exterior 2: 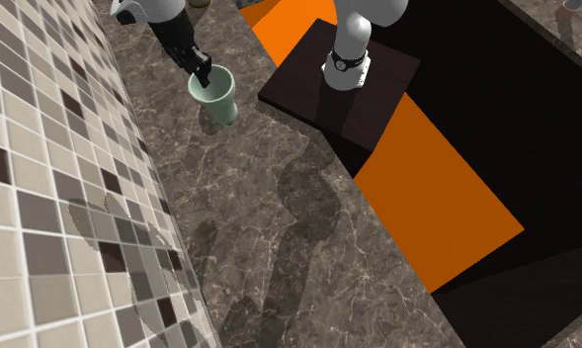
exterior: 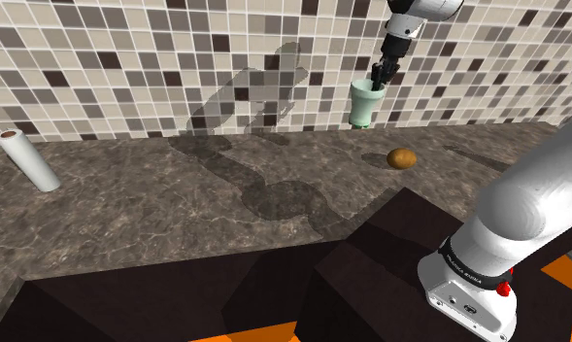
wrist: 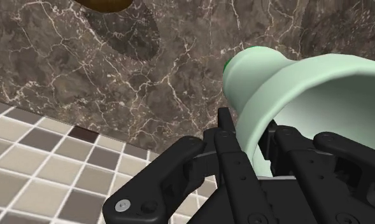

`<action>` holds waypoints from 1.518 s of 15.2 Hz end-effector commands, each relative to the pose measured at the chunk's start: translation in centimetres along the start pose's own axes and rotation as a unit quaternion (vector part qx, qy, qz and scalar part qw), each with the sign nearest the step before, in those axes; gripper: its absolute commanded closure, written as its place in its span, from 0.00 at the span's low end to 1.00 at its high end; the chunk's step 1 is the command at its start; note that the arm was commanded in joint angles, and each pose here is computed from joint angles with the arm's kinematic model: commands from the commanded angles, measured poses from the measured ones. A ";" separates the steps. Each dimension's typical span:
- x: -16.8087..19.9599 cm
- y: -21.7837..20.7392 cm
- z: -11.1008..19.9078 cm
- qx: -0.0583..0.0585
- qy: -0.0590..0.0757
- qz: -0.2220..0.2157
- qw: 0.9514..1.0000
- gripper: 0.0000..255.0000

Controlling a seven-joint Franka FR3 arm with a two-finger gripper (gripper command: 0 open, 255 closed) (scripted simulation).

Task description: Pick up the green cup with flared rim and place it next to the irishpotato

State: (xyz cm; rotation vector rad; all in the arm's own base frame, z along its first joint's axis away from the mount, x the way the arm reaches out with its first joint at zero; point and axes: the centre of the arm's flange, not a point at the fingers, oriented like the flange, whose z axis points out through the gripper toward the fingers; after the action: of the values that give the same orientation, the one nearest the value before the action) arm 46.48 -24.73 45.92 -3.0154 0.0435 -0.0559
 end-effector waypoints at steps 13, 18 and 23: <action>-5.8 17.5 -2.1 0.000 0.000 -0.001 1.000 1.00; -7.7 23.8 -3.0 0.000 0.000 -0.001 1.000 1.00; -9.2 28.4 -2.6 0.000 0.000 -0.001 1.000 1.00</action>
State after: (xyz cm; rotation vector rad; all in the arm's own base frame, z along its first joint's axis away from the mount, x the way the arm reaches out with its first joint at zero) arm 36.57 -52.49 44.89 -3.0154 0.0437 -0.0556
